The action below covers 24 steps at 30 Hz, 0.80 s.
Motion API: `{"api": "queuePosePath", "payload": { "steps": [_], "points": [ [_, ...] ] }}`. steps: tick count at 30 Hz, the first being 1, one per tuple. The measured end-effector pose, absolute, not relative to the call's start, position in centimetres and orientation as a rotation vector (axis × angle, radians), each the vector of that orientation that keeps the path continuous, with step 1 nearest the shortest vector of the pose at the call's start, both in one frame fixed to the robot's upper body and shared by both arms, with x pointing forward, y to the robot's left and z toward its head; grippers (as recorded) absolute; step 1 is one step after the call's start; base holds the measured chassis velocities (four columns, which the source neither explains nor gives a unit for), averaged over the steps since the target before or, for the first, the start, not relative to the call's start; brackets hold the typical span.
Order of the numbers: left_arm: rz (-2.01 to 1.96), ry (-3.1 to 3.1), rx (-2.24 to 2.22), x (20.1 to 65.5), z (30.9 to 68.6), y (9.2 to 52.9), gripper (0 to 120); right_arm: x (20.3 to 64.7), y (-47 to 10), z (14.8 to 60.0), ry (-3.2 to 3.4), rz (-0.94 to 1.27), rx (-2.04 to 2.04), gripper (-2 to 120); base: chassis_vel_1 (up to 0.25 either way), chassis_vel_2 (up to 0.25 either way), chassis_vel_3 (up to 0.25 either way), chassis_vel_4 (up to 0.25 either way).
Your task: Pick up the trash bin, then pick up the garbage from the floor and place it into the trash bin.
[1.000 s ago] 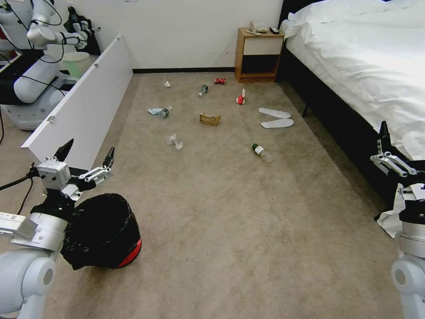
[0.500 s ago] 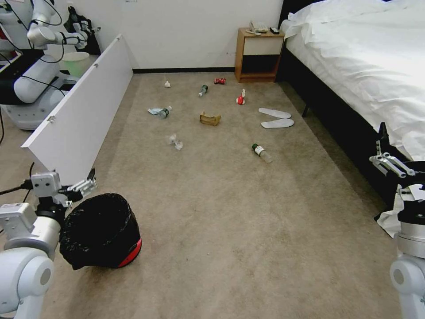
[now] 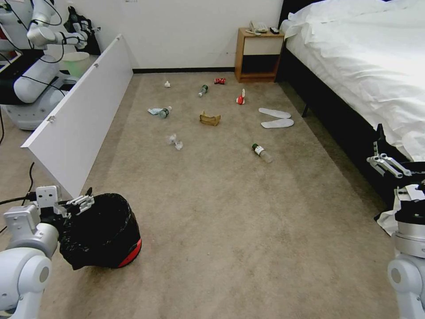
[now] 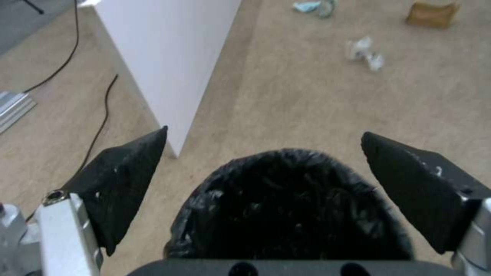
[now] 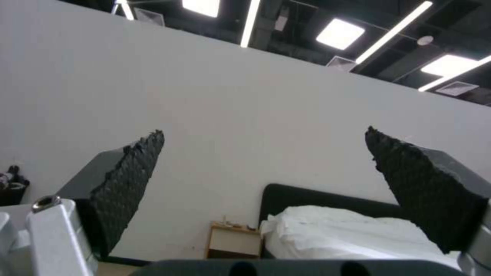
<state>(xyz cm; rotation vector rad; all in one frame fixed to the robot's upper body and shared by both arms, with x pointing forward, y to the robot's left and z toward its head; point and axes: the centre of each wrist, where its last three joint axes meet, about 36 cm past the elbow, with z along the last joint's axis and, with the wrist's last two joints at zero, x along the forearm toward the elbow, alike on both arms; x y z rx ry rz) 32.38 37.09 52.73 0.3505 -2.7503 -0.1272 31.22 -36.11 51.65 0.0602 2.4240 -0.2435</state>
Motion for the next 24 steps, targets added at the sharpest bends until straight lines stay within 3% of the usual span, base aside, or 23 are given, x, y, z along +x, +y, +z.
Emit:
{"api": "queuePosePath", "payload": {
  "steps": [24],
  "points": [
    [-0.119, -2.574, 0.497, 34.2, 46.3, 40.2, 100, 31.2, -36.1, 51.5, 2.426, -0.251, 0.059, 100, 0.0, 0.0, 0.0, 0.0]
  ]
}}
